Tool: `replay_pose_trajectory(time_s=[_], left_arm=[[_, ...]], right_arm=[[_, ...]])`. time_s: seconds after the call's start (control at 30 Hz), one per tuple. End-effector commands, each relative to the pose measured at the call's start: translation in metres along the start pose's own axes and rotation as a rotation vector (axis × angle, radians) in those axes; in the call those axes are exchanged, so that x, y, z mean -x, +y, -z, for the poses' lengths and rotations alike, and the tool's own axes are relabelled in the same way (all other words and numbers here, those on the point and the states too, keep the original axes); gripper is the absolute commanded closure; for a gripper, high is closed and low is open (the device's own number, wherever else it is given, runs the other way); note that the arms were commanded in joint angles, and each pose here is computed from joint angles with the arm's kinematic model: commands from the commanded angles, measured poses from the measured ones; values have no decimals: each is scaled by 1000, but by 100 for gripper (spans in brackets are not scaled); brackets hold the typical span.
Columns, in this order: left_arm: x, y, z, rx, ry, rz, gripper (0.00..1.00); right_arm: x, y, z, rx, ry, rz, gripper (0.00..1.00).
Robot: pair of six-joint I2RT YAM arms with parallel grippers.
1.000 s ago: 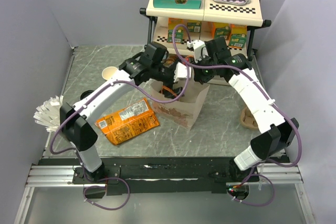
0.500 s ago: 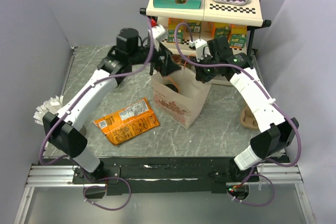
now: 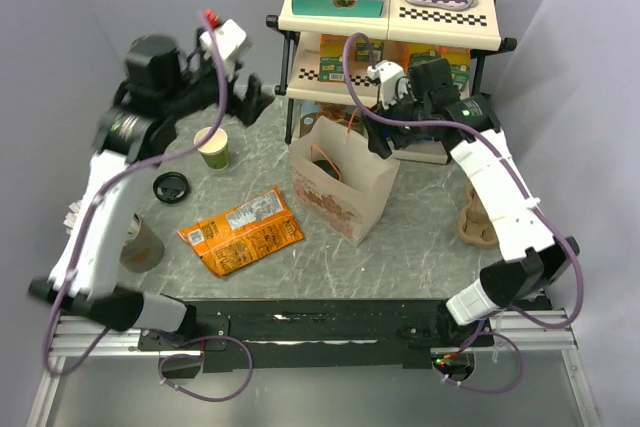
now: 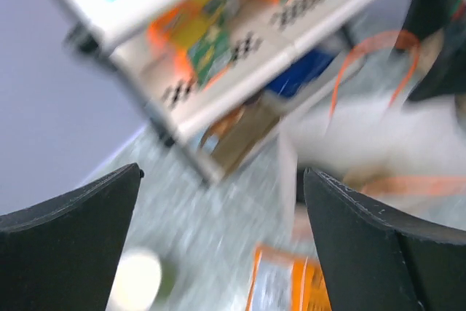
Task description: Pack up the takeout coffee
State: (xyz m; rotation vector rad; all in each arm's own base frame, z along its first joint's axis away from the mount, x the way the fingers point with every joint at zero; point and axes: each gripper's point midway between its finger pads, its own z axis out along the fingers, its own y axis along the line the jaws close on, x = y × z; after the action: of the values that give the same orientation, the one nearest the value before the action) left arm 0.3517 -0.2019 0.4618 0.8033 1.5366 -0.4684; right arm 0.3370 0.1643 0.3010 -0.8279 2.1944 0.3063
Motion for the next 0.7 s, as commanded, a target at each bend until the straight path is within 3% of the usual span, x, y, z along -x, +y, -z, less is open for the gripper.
replay_pose_trajectory(time_s=[0.0,0.23,0.33,0.5,0.67], left_arm=[[-42,-1,75,126,211,-127,1],[-98,14,148,301,521,-77,0],[-122,14,180,326,667,-30,7],[-159,38,226,538,835,-22,19],[-199,66,241,638,1022,57,26]], right_arm=[[19,-6,56,-93,-124,33,13],[60,-5,104,-126,-291,70,11],[74,4,109,-81,-340,48,11],[87,27,100,71,-368,5,12],[96,35,92,137,-368,-17,12]])
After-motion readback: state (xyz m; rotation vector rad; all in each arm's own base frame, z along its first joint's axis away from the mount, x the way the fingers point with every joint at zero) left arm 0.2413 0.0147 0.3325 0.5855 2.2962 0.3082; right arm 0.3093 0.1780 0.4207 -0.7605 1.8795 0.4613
